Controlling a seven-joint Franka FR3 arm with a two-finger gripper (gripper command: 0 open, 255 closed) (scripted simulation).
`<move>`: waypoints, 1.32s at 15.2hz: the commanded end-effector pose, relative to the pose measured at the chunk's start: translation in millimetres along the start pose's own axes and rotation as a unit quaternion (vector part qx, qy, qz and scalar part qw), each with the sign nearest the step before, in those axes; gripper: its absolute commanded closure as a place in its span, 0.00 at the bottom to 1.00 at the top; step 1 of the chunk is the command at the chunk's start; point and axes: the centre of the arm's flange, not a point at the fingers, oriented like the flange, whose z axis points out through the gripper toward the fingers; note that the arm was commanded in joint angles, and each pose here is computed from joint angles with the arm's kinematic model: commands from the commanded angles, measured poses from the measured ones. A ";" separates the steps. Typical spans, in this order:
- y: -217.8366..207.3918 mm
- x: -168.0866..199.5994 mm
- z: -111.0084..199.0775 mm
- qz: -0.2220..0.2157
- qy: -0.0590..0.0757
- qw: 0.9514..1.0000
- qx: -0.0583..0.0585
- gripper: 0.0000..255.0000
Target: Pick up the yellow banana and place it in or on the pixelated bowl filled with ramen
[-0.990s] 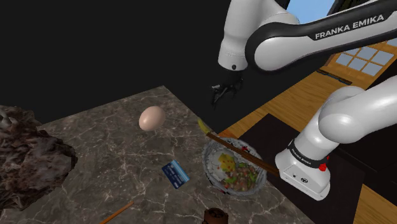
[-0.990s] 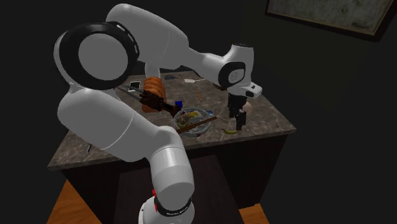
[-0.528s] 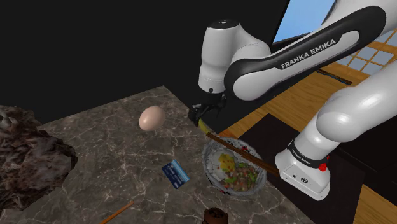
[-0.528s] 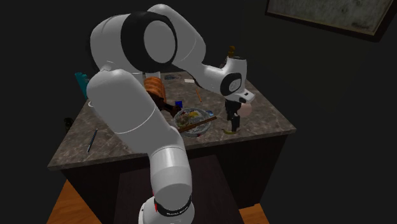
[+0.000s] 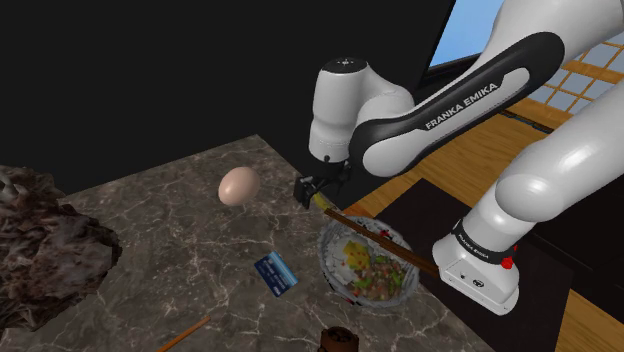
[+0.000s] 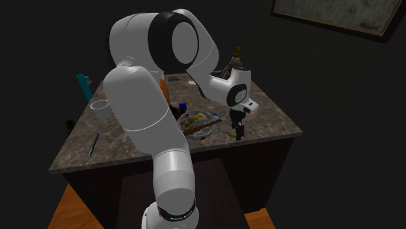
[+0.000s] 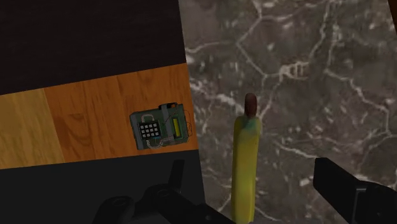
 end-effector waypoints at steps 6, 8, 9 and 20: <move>0.5 -0.3 2.1 0.000 0.000 1.000 0.000 0.00; 0.5 -0.3 2.1 0.000 0.000 1.000 0.000 1.00; 0.5 -0.3 2.1 0.000 0.000 1.000 0.000 1.00; 1.4 0.4 -19.0 0.000 0.000 1.000 0.000 1.00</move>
